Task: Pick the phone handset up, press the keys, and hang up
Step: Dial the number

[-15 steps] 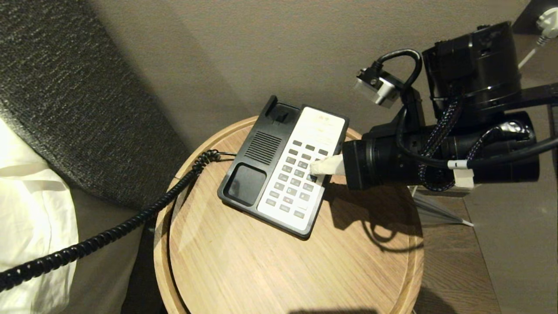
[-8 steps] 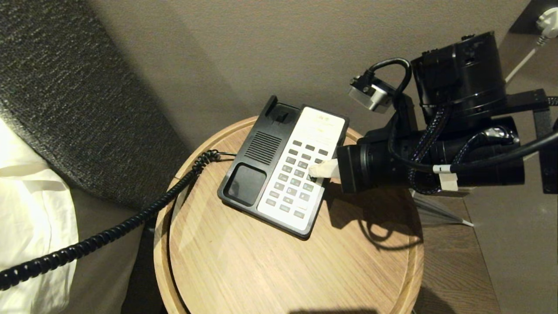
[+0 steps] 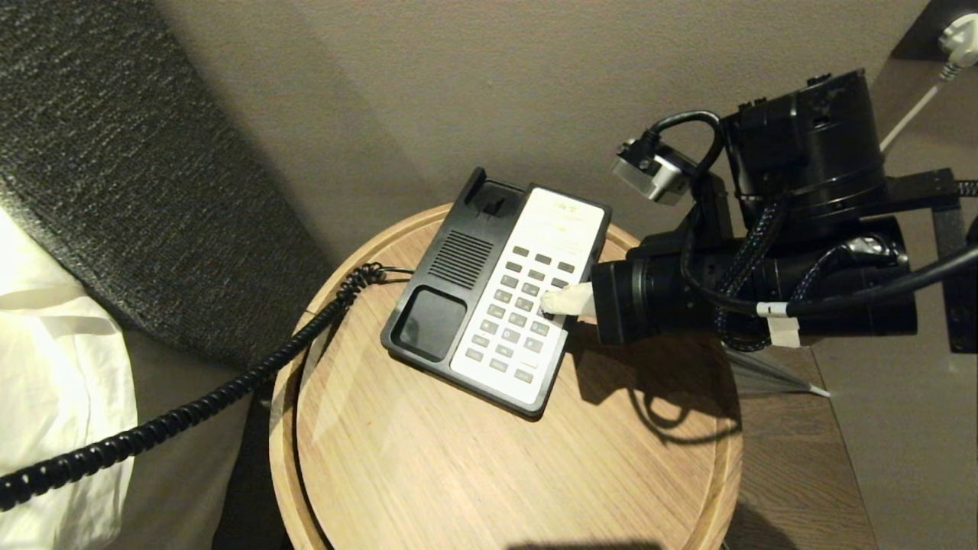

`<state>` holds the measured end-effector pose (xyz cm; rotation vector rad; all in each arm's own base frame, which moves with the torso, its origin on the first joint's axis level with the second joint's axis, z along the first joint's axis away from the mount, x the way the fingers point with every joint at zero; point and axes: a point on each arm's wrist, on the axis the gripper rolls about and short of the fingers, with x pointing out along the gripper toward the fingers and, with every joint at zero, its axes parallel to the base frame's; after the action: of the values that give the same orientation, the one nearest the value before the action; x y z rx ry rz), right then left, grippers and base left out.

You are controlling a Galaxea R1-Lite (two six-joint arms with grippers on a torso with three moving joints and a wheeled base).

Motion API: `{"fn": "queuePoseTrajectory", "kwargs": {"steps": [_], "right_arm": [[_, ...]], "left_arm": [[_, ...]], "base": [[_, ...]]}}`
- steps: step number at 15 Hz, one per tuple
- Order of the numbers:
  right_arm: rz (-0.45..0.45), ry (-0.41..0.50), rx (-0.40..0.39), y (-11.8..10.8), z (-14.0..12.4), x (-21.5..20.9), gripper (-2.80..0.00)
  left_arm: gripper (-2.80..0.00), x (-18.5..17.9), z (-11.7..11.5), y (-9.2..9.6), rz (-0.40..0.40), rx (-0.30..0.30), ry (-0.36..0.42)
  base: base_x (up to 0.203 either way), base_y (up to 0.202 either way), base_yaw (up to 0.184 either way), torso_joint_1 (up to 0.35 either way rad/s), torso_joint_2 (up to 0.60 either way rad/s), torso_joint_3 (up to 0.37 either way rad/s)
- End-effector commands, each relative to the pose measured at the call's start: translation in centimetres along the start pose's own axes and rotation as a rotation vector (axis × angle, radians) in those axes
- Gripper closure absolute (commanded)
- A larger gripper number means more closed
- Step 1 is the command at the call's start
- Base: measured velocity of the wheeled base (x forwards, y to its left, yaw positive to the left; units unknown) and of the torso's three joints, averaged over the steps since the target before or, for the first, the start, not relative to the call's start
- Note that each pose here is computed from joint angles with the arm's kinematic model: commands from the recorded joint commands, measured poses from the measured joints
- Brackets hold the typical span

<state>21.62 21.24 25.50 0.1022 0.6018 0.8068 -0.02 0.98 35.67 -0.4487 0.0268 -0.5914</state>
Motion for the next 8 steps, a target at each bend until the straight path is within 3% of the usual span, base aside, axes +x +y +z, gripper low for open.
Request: {"fn": "queuePoseTrajectory", "kwargs": {"steps": [1,8], "right_arm": [[-0.014,0.018,0.001,-0.2,-0.4,0.3,0.00],[0.005,-0.016,0.006,0.2,0.3,-0.7,0.00]], "left_arm": [[0.00,0.0,0.0,0.0,0.003,-0.002,0.002],[0.00,-0.1,-0.4,0.2,0.006,-0.002,0.008]], "base": [[0.000,0.000,0.000,0.000,0.00,0.000],[0.000,0.000,0.000,0.000,0.00,0.000]]}}
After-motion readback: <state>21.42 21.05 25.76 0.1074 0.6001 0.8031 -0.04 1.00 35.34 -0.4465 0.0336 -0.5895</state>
